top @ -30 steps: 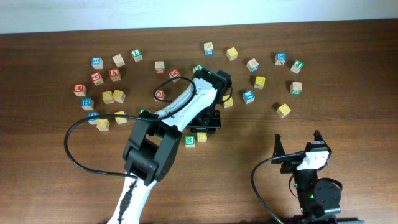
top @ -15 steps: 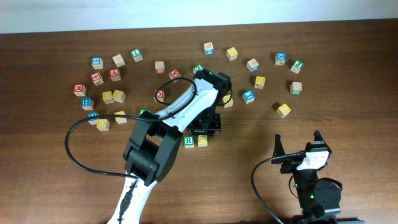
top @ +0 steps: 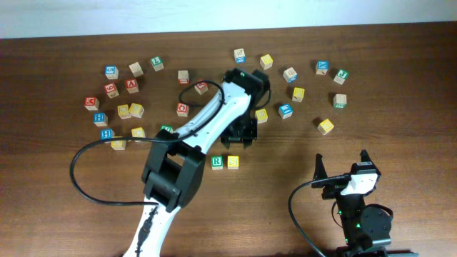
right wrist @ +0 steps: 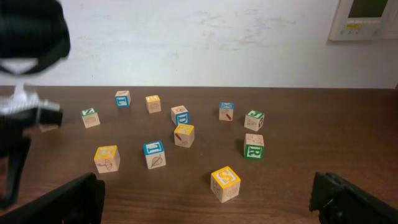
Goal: Spell out RSS
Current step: 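Lift the left arm away and reach the right gripper to another yellow S block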
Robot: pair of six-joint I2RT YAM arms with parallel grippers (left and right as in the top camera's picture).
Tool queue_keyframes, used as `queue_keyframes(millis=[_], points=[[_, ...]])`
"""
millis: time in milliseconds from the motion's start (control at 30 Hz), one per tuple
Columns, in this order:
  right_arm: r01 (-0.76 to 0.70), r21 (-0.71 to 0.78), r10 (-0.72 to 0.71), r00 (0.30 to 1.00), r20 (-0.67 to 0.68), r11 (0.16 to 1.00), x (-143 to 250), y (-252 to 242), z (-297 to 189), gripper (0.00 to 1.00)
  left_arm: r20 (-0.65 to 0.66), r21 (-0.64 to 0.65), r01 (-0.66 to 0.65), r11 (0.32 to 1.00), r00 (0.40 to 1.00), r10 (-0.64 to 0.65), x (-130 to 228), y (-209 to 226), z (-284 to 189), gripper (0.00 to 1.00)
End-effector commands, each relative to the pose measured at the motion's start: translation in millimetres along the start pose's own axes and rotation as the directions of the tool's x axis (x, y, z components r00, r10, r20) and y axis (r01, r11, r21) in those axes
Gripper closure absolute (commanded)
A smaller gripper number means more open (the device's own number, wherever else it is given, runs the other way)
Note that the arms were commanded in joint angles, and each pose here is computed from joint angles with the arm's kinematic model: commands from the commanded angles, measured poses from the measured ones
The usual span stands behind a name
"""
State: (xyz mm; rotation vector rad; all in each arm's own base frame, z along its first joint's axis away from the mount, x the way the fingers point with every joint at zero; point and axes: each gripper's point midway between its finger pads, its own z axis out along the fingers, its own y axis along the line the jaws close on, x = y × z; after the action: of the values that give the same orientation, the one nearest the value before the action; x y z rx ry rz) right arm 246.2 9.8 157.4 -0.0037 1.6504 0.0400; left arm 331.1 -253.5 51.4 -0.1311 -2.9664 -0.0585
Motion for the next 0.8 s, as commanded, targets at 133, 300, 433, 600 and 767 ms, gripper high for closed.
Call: queue_keyframes(millis=[133, 300, 433, 600, 767], points=[[-0.008, 0.005, 0.008, 1.000, -0.007, 1.000, 4, -1, 0, 0.02, 0.271, 0.069, 0.156, 0.985, 0.947, -0.169, -88, 64, -64, 0.03], [-0.008, 0.005, 0.008, 1.000, -0.007, 1.000, 4, -1, 0, 0.02, 0.372, 0.148, 0.205, 0.968, 0.895, -0.246, -127, 86, -75, 0.01], [-0.008, 0.005, 0.008, 1.000, -0.007, 1.000, 4, -1, 0, 0.02, 0.470, 0.219, 0.140, 0.966, 0.852, -0.230, -149, 58, -90, 0.00], [-0.008, 0.005, 0.008, 1.000, -0.007, 1.000, 4, -1, 0, 0.02, 0.471, 0.091, 0.281, 0.956, 0.833, -0.290, -150, 122, -84, 0.01], [-0.008, 0.006, 0.008, 1.000, -0.006, 1.000, 3, -1, 0, 0.02, 0.337, 0.082, 0.466, 0.881, 0.819, -0.465, -131, 225, -70, 0.01]])
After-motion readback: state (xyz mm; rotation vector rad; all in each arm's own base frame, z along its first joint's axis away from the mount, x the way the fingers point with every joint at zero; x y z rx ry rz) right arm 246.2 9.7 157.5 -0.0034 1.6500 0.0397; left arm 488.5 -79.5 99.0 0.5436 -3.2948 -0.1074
